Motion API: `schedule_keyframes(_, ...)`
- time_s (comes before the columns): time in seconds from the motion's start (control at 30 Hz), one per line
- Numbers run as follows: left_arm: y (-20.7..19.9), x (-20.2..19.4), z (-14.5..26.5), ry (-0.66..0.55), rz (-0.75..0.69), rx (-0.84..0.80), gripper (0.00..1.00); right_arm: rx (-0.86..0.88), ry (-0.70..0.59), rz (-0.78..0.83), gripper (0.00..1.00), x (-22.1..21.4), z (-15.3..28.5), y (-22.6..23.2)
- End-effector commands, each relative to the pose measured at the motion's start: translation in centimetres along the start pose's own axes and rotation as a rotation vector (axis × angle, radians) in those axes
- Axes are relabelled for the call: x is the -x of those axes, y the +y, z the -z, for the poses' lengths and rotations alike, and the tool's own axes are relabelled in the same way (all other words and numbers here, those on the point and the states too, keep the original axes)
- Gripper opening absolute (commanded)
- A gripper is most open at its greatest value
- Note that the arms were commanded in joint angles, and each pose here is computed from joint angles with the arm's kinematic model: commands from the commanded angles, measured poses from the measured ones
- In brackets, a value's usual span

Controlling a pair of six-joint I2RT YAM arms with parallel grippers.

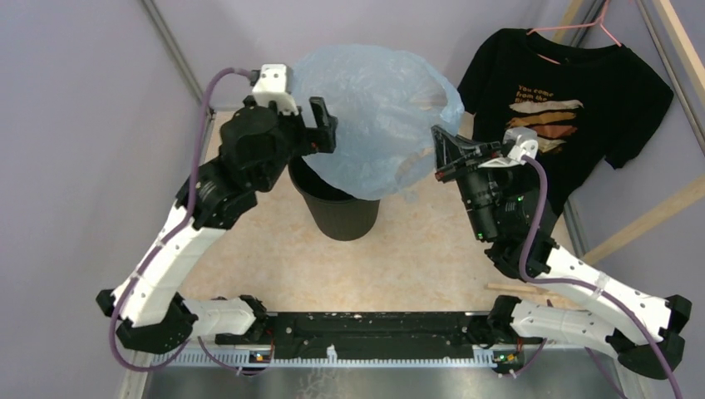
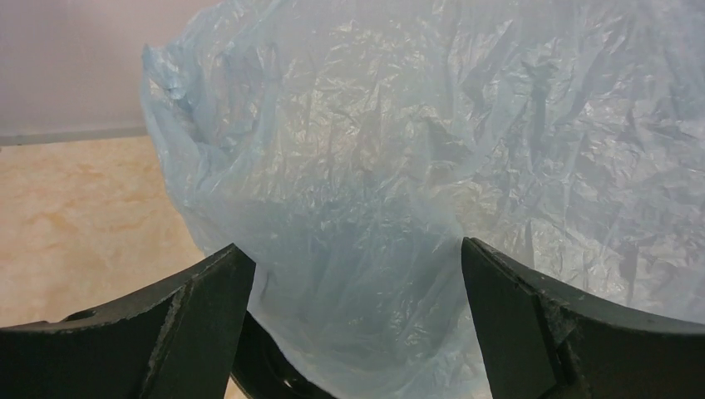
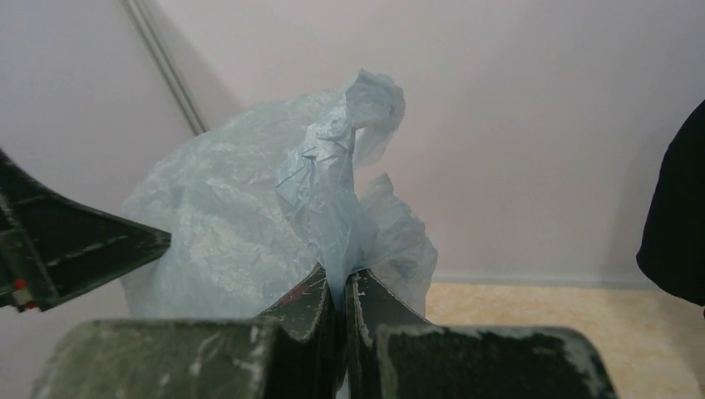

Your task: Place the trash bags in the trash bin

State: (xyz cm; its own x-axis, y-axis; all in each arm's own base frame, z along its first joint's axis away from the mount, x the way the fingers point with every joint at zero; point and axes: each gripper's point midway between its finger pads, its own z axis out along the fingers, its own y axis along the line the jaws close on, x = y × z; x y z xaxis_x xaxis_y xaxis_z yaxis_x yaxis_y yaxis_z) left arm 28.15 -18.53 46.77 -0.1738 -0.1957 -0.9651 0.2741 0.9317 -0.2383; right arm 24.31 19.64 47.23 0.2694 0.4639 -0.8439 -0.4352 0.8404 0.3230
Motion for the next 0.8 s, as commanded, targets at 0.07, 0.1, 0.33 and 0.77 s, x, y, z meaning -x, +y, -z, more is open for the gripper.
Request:
schedule_keyframes(0.07,0.6,1.5,-2.9,-0.03,-0.051,0.086,0.99,0.08,-0.008,-0.014,0.0,1.2,0.5,1.1)
schedule_keyframes(0.1,0.7,1.4,-3.6,-0.021,-0.051,0.09,0.99,0.113,-0.002,-0.013,0.0,1.2,0.6,1.7)
schedule_keyframes(0.33,2.9,-1.4,-7.2,0.081,0.006,0.074,0.97,0.284,0.024,0.003,0.0,1.2,1.1,4.7)
schedule_keyframes(0.77,4.5,-18.5,-3.8,0.407,0.111,-0.022,0.9,0.364,0.042,0.033,0.0,1.3,-2.2,8.1)
